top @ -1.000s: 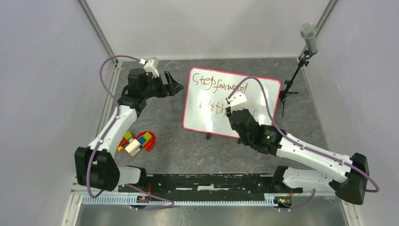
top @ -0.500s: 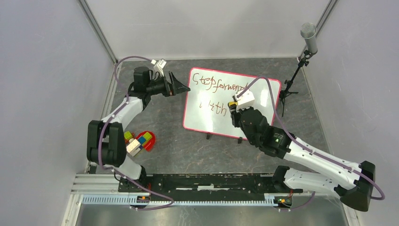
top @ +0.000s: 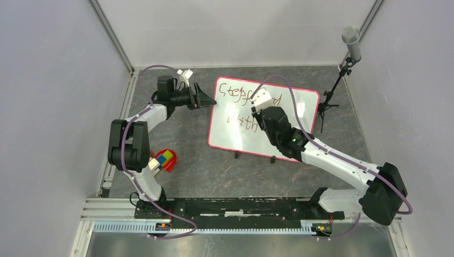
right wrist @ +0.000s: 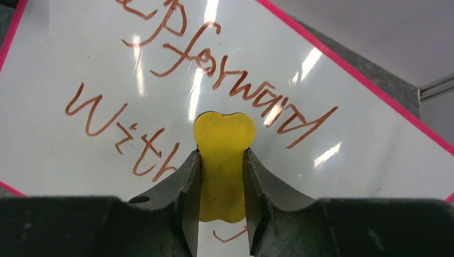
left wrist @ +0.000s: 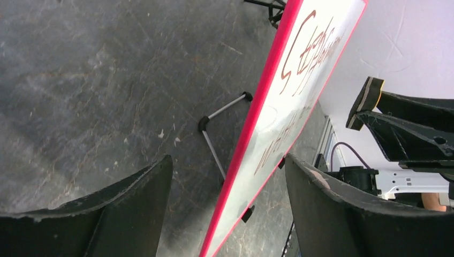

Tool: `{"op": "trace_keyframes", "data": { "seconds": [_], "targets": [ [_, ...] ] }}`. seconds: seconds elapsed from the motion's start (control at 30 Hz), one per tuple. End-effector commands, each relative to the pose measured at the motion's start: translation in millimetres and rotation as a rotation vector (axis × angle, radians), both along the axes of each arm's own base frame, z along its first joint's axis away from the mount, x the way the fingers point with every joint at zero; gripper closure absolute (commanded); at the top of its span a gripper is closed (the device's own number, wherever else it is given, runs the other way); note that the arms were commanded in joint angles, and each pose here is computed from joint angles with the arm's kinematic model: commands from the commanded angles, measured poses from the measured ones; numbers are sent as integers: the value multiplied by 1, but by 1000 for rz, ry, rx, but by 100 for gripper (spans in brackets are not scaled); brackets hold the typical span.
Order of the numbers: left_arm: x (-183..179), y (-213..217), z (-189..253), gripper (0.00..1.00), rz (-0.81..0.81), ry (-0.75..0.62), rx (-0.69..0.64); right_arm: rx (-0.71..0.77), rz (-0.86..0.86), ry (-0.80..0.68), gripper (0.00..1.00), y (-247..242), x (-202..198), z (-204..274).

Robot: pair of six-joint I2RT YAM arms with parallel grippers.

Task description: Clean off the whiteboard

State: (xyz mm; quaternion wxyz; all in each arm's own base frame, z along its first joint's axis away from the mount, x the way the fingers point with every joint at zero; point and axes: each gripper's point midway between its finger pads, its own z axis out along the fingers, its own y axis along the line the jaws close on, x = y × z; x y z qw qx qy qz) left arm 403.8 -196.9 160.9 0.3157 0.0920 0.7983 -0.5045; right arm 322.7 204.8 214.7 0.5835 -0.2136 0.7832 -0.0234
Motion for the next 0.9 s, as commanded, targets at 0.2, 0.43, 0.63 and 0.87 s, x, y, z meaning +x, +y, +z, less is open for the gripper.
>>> {"op": "trace_keyframes", "data": {
  "seconds": [0.2,0.43,0.63,0.87],
  "targets": [
    [16,-17,32,24,-14,-104,-127,204,-152,-273,79,-13,50,76],
    [25,-13,24,30,54,-75,-94,189,-296,-289,80,-57,43,48],
    [28,-13,10,31,75,-39,-53,151,-303,-322,79,-86,35,35],
    [23,-22,3,35,39,-24,-28,73,-284,-314,81,-106,36,24]
  ]
}}
